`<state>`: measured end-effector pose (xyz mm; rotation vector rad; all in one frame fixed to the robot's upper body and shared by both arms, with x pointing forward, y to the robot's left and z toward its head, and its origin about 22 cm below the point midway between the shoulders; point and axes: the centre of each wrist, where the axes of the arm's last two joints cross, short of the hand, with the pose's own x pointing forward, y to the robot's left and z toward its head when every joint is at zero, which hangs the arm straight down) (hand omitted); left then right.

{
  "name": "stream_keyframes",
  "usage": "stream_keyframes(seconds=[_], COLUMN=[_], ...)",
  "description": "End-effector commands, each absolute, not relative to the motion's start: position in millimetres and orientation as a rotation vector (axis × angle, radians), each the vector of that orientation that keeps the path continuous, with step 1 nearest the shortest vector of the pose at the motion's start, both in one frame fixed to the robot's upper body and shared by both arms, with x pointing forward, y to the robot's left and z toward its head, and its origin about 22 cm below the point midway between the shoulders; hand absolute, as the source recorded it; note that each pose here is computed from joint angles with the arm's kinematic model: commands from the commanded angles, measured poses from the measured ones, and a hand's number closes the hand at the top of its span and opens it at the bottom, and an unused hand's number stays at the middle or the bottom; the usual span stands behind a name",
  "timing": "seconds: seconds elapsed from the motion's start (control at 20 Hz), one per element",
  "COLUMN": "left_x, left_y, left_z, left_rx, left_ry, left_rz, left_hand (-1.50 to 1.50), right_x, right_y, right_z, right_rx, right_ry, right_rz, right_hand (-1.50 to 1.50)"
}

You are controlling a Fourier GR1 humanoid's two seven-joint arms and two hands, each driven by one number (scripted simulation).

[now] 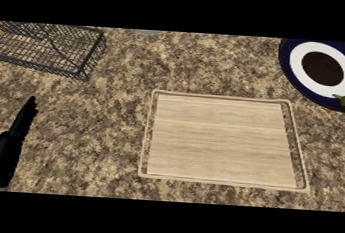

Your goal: Pick the eggplant from the tray and place it in the plate

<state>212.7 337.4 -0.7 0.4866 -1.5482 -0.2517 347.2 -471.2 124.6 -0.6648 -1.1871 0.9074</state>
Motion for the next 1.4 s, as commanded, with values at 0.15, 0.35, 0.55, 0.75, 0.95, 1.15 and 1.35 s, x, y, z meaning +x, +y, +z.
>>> stream_keyframes(seconds=[0.15, 0.35, 0.55, 0.75, 0.95, 1.15, 1.35], left_x=[211.3, 211.6, 213.2, 213.9, 220.8, 226.8, 235.0], left_y=[336.2, 332.4, 334.1, 326.3, 326.2, 327.4, 325.6], left_z=[-2.3, -2.0, -0.4, -3.5, 0.6, 4.4, 2.3], left_rx=[0.473, 0.459, 0.452, 0.429, 0.443, 0.429, 0.433], left_ry=[-1.557, -1.565, -1.556, -1.555, -1.571, -1.576, -1.581], left_rz=[-0.261, -0.267, -0.272, -0.274, -0.299, -0.332, -0.35], left_hand=[0.0, 0.0, 0.0, 0.0, 0.0, 0.0, 0.0], right_x=[308.2, 294.4, 284.4, 271.4, 265.6, 272.5, 284.2], right_y=[-538.0, -557.7, -569.1, -580.5, -588.0, -584.1, -576.5], right_z=[165.4, 185.6, 193.2, 186.9, 207.8, 208.7, 208.6], right_rx=[-0.869, -0.945, -0.875, -0.752, -0.721, -0.633, -0.593], right_ry=[-1.429, -1.62, -1.845, -1.964, -2.014, -2.034, -2.03], right_rz=[0.765, 0.686, 0.667, 0.672, 0.704, 0.696, 0.676], right_hand=[1.5, 1.5, 1.5, 1.5, 1.5, 1.5, 1.5])
